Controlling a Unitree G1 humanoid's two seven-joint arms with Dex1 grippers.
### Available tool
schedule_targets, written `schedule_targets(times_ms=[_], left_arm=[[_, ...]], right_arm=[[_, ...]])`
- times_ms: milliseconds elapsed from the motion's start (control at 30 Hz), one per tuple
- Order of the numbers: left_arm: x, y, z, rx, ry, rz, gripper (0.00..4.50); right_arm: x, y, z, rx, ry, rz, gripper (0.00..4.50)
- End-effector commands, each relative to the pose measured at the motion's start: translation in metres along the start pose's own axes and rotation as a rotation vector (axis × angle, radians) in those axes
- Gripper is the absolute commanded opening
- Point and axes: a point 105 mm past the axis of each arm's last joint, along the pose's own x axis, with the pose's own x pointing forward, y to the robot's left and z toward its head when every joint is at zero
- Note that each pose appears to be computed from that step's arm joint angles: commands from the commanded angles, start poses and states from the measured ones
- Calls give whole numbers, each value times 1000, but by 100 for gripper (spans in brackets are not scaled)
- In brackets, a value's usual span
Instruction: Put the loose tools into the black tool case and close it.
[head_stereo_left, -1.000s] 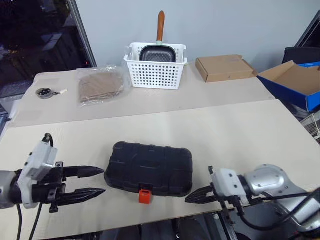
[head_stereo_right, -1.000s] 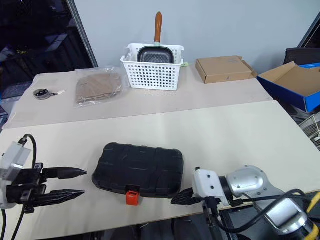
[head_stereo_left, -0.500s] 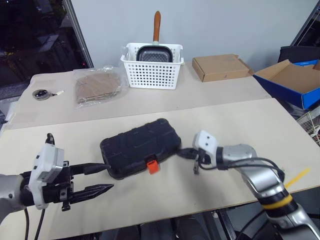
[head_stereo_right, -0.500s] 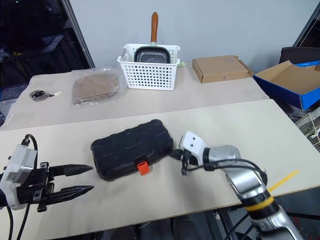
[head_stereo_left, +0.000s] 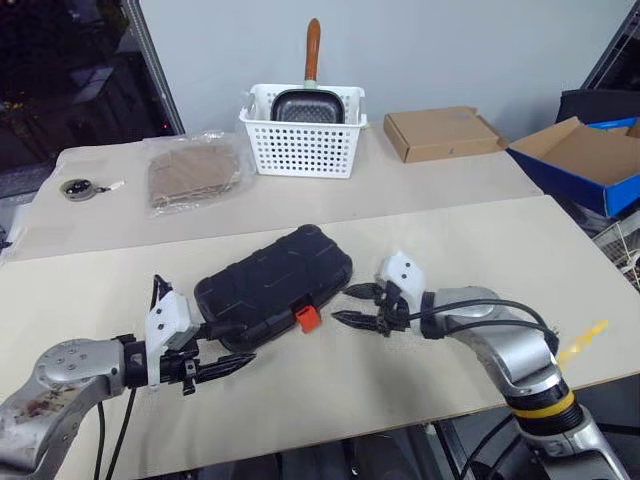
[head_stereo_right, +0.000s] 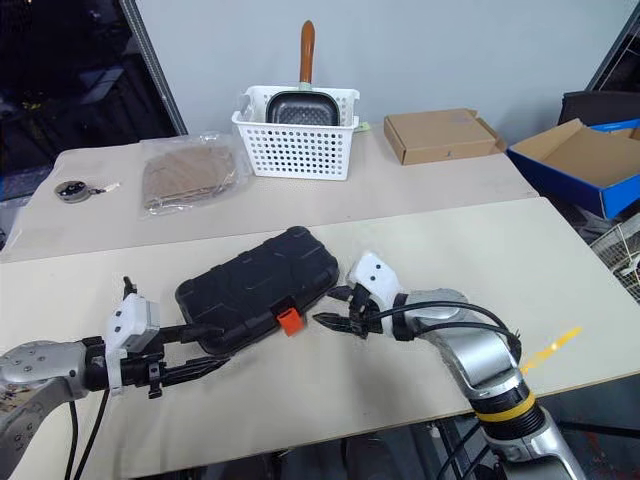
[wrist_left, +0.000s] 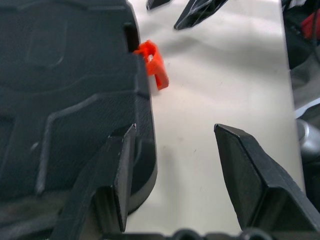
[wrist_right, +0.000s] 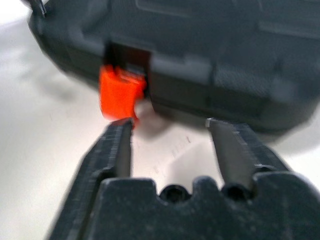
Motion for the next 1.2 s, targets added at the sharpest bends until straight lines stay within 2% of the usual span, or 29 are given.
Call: schedule_targets(times_ms=[33, 233, 600, 1067, 1167, 1200], left_arm=[[2, 4, -8, 3, 12, 2, 267], [1, 2, -6, 9, 5, -24, 267], [-3, 0, -1, 29, 17, -67, 267], [3, -4, 7, 32, 27, -82, 267], [3, -2, 8, 38, 31, -76, 267], [3, -1, 9, 38, 32, -73, 267]], right_arm=[[5, 8, 7, 26, -2, -85, 275], [11, 22, 7, 126, 15, -136, 275], [21, 45, 12, 238, 27, -99, 275], [31, 46, 5, 283, 49, -152, 275], [31, 45, 4, 283, 50, -150, 205], [31, 45, 4, 283, 51, -150, 167]])
